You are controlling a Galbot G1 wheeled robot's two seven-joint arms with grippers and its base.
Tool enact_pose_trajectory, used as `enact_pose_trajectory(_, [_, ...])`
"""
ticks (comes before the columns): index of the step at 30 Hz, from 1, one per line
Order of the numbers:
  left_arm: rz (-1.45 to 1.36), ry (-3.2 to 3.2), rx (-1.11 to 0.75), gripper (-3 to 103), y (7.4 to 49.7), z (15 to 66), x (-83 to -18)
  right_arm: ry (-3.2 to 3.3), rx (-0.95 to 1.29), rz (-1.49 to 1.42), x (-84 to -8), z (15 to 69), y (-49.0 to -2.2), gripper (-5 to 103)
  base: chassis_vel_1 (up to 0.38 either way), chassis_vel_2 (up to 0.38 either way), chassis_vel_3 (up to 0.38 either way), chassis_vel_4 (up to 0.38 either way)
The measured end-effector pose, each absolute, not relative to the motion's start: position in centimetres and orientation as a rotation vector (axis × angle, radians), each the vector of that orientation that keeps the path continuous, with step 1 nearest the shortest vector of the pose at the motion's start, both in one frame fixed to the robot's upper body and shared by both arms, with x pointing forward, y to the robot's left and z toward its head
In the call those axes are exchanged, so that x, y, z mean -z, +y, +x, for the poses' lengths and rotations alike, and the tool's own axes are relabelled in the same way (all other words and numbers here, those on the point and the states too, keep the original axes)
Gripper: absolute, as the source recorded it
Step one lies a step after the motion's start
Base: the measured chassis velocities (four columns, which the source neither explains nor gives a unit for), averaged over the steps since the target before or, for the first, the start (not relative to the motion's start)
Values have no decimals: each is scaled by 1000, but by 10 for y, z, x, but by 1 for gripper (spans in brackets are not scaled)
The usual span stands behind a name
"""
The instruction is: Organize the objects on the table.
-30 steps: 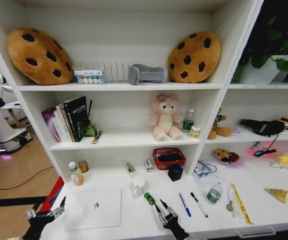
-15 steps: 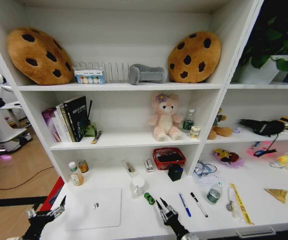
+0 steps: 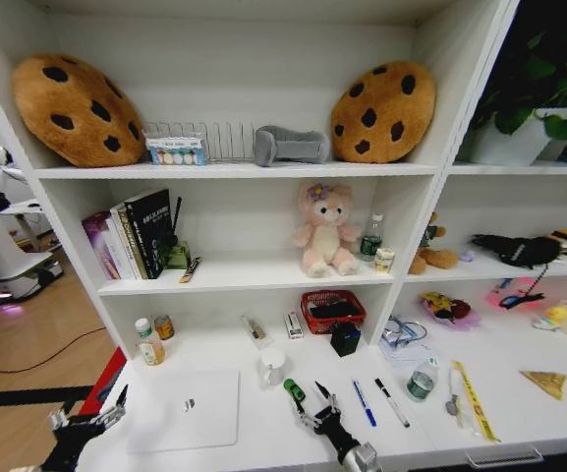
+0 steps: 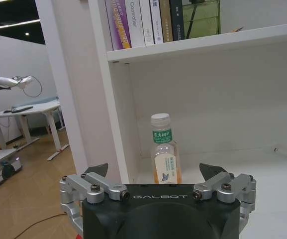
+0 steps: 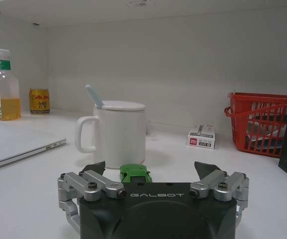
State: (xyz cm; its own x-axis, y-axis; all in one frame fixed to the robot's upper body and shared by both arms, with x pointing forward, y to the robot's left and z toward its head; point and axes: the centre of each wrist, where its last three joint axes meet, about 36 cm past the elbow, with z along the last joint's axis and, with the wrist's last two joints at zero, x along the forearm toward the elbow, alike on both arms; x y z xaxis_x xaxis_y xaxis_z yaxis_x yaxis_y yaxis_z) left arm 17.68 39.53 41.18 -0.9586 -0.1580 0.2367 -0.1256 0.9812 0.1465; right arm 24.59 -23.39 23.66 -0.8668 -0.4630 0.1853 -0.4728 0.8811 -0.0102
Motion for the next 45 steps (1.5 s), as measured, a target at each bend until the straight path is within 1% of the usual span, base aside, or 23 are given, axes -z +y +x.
enact_pose_trajectory(5, [211, -2879, 189, 100, 395, 177, -412, -2854, -84, 721, -230, 248, -233, 100, 0, 0, 0, 0])
enact_pose_trajectory(18, [224, -2878, 182, 100, 396, 175, -412, -2823, -71, 713, -222, 265, -222, 100, 0, 0, 0, 0])
enact_pose_trajectory(27, [230, -2876, 180, 100, 398, 175, -410, -2800, -73, 721, -218, 265, -217, 100, 0, 0, 0, 0])
enact_pose_trajectory(28, [231, -2876, 180, 100, 398, 175, -410, -2798, -79, 723, -217, 266, -217, 101, 0, 0, 0, 0])
enact_pose_trajectory(29, [232, -2874, 178, 100, 398, 175, -410, -2793, -88, 729, -215, 266, -216, 97, 0, 0, 0, 0])
enact_pose_trajectory(30, [232, -2874, 178, 100, 398, 175, -410, -2793, -88, 729, -215, 266, -216, 97, 0, 0, 0, 0])
enact_pose_trajectory(31, [235, -2873, 175, 100, 398, 174, -409, -2791, -90, 736, -215, 266, -215, 92, 0, 0, 0, 0])
enact_pose_trajectory(32, [235, -2873, 175, 100, 398, 174, -409, -2791, -90, 736, -215, 266, -215, 92, 0, 0, 0, 0])
enact_pose_trajectory(34, [241, -2875, 173, 100, 399, 174, -410, -2791, -91, 743, -214, 268, -214, 82, 0, 0, 0, 0])
enact_pose_trajectory(35, [241, -2875, 173, 100, 399, 174, -410, -2791, -91, 743, -214, 268, -214, 82, 0, 0, 0, 0])
enact_pose_trajectory(38, [246, -2877, 170, 100, 400, 175, -411, -2791, -94, 750, -214, 270, -214, 65, 0, 0, 0, 0])
enact_pose_trajectory(39, [246, -2877, 170, 100, 400, 175, -411, -2791, -94, 750, -214, 270, -214, 65, 0, 0, 0, 0])
enact_pose_trajectory(40, [247, -2877, 170, 100, 401, 175, -411, -2791, -96, 751, -215, 270, -214, 60, 0, 0, 0, 0])
enact_pose_trajectory(41, [247, -2877, 170, 100, 401, 175, -411, -2791, -96, 751, -215, 270, -214, 60, 0, 0, 0, 0])
enact_pose_trajectory(43, [249, -2877, 169, 100, 401, 175, -410, -2792, -101, 746, -215, 270, -217, 48, 0, 0, 0, 0])
enact_pose_trajectory(44, [249, -2877, 169, 100, 401, 175, -410, -2792, -101, 746, -215, 270, -217, 48, 0, 0, 0, 0])
enact_pose_trajectory(45, [249, -2878, 169, 100, 401, 175, -410, -2792, -101, 744, -216, 269, -218, 43, 0, 0, 0, 0])
